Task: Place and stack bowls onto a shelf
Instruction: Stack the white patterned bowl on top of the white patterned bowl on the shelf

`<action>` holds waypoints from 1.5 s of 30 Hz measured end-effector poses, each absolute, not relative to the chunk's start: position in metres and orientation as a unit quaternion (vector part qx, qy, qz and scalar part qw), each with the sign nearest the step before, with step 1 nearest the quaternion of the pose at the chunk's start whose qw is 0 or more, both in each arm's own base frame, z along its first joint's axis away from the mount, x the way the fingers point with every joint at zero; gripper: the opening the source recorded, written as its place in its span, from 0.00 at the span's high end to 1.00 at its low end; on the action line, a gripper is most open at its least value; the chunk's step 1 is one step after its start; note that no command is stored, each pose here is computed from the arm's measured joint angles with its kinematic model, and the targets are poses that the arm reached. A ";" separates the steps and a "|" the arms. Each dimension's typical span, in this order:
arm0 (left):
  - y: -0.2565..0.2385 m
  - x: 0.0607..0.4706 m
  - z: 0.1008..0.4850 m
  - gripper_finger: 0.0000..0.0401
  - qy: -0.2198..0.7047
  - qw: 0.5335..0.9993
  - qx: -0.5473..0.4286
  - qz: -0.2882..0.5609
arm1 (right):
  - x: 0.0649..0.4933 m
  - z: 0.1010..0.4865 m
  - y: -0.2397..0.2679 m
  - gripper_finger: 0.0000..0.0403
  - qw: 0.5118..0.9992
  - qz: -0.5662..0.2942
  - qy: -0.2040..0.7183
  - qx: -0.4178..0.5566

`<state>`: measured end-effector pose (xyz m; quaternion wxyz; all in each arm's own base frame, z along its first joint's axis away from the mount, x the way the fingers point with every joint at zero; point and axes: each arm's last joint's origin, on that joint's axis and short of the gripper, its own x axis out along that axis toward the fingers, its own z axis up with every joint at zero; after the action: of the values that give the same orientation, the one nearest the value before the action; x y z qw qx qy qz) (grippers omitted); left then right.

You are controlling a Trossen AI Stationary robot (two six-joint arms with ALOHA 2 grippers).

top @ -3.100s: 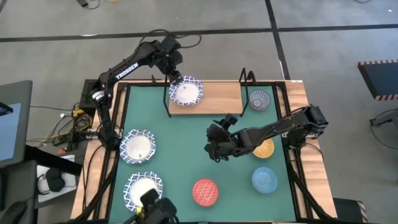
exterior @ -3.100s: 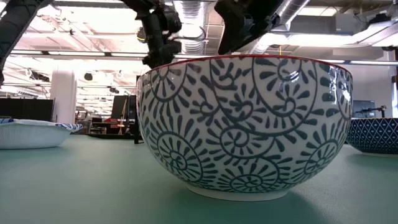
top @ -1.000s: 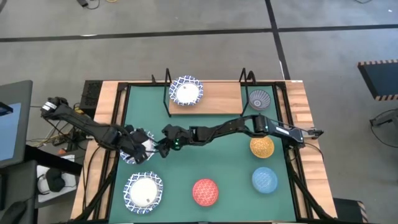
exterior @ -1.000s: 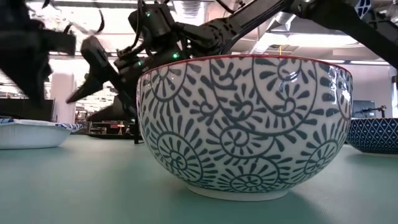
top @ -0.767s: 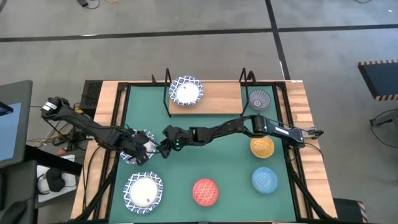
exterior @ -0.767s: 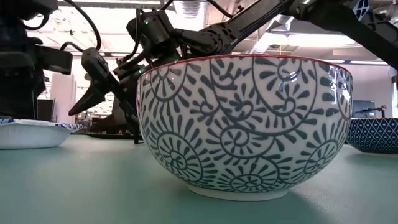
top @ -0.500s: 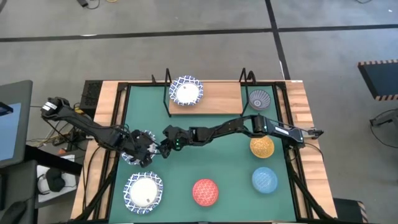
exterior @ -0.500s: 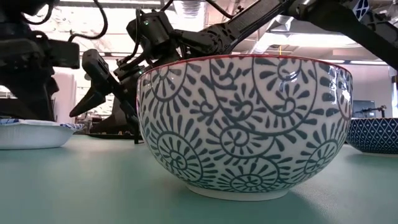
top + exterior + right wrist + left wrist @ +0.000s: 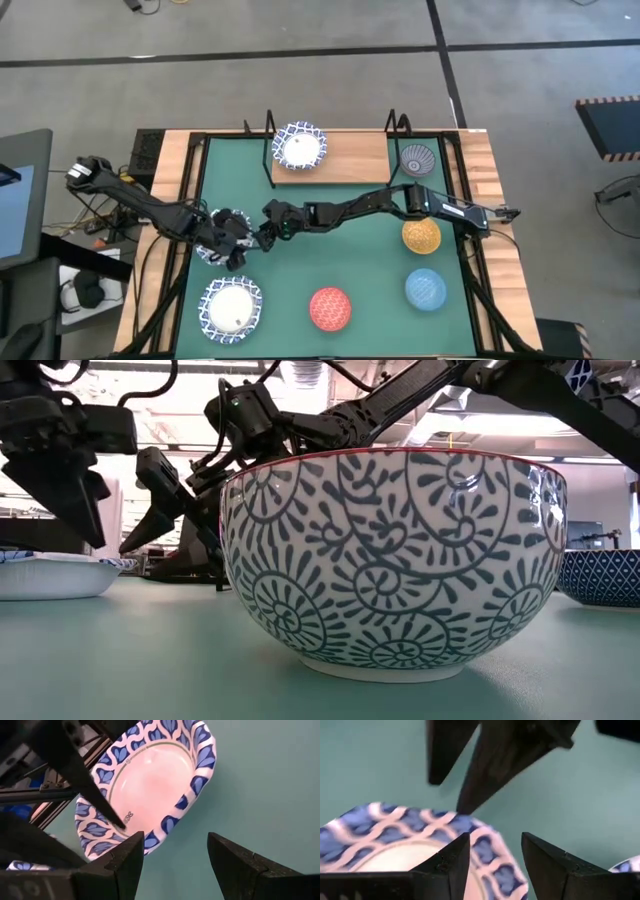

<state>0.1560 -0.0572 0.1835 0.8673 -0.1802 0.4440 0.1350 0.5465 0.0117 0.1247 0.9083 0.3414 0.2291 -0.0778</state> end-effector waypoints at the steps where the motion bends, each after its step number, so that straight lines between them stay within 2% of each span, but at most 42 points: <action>1: -0.056 0.154 0.185 0.60 0.450 0.863 -0.177 0.150 | 0.547 0.125 0.012 0.39 0.908 -0.078 0.229 0.341; 4: -0.052 0.152 0.188 0.60 0.453 0.859 -0.152 0.183 | 0.547 0.125 0.012 0.39 0.906 -0.079 0.228 0.348; 10: -0.047 0.156 0.185 0.60 0.464 0.855 -0.133 0.192 | 0.546 0.125 0.016 0.39 0.902 -0.079 0.228 0.358; 20: -0.055 0.168 0.170 0.59 0.509 0.840 -0.114 0.150 | 0.546 0.125 0.016 0.39 0.898 -0.082 0.231 0.365; 25: -0.056 0.170 0.187 0.54 0.516 0.840 -0.100 0.137 | 0.546 0.124 0.013 0.39 0.897 -0.086 0.236 0.364; 31: -0.067 0.178 0.203 0.46 0.493 0.860 -0.095 0.088 | 0.545 0.123 0.009 0.39 0.896 -0.090 0.238 0.364; 34: -0.074 0.177 0.194 0.45 0.528 0.842 -0.094 0.063 | 0.545 0.122 0.008 0.39 0.897 -0.092 0.241 0.360; 45: -0.083 0.183 0.163 0.45 0.592 0.798 -0.048 0.101 | 0.545 0.122 0.010 0.39 0.897 -0.089 0.243 0.357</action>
<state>0.1832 -0.0828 0.1635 0.7983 -0.0481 0.5917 0.1013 0.5448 0.0105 0.1223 0.8973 0.3574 0.2434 -0.0888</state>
